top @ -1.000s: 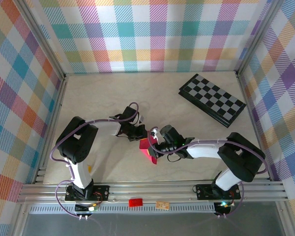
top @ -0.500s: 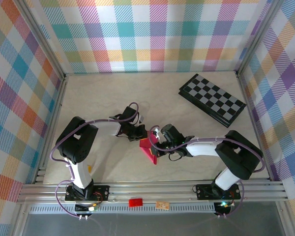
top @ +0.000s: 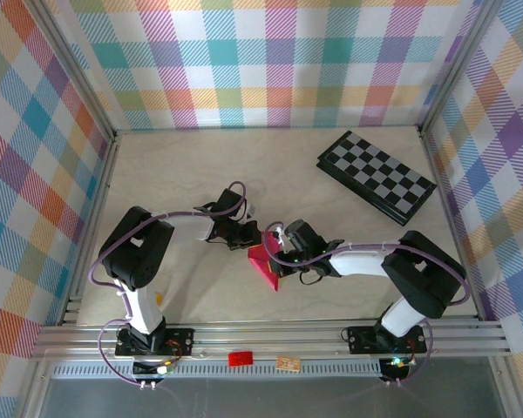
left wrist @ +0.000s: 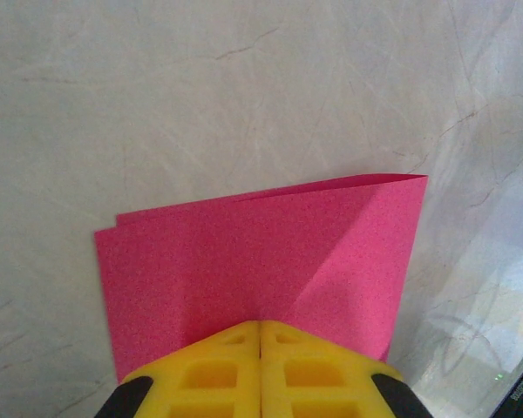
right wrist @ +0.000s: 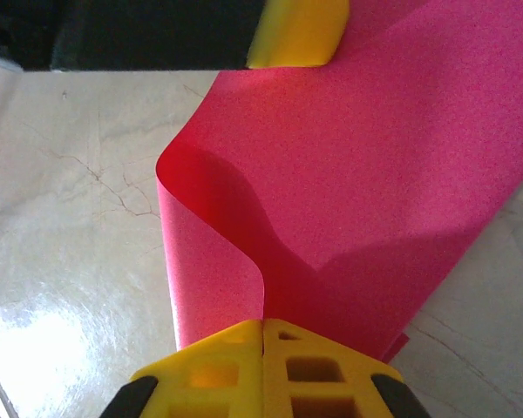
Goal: Fold a paper plane with a square sheet of paper (pick it up from the middle)
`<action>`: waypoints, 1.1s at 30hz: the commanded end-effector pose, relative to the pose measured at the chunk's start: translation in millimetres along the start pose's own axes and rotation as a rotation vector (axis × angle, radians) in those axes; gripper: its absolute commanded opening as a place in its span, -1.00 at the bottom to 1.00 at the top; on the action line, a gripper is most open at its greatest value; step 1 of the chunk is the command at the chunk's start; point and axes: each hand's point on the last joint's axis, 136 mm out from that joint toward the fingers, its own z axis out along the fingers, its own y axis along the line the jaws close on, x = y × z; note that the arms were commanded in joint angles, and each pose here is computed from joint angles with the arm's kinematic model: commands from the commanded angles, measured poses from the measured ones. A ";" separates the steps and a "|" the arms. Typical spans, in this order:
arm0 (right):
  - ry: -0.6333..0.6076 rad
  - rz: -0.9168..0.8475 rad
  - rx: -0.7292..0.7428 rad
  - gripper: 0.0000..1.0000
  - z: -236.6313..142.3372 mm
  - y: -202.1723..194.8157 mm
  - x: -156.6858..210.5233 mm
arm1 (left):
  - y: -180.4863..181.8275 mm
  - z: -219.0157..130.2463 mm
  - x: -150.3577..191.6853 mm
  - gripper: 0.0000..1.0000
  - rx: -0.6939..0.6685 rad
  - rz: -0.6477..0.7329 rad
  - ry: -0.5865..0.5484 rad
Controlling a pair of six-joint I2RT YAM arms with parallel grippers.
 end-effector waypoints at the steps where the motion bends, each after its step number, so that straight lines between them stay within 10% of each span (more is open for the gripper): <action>1: -0.004 0.018 0.021 -0.89 0.0 -3.0 -5.6 | 28.7 6.3 17.5 -0.86 -0.091 -0.033 0.043; 33: -0.017 0.035 0.047 -0.88 2.4 -9.2 -10.9 | 29.3 7.0 19.1 -0.87 -0.089 -0.035 0.048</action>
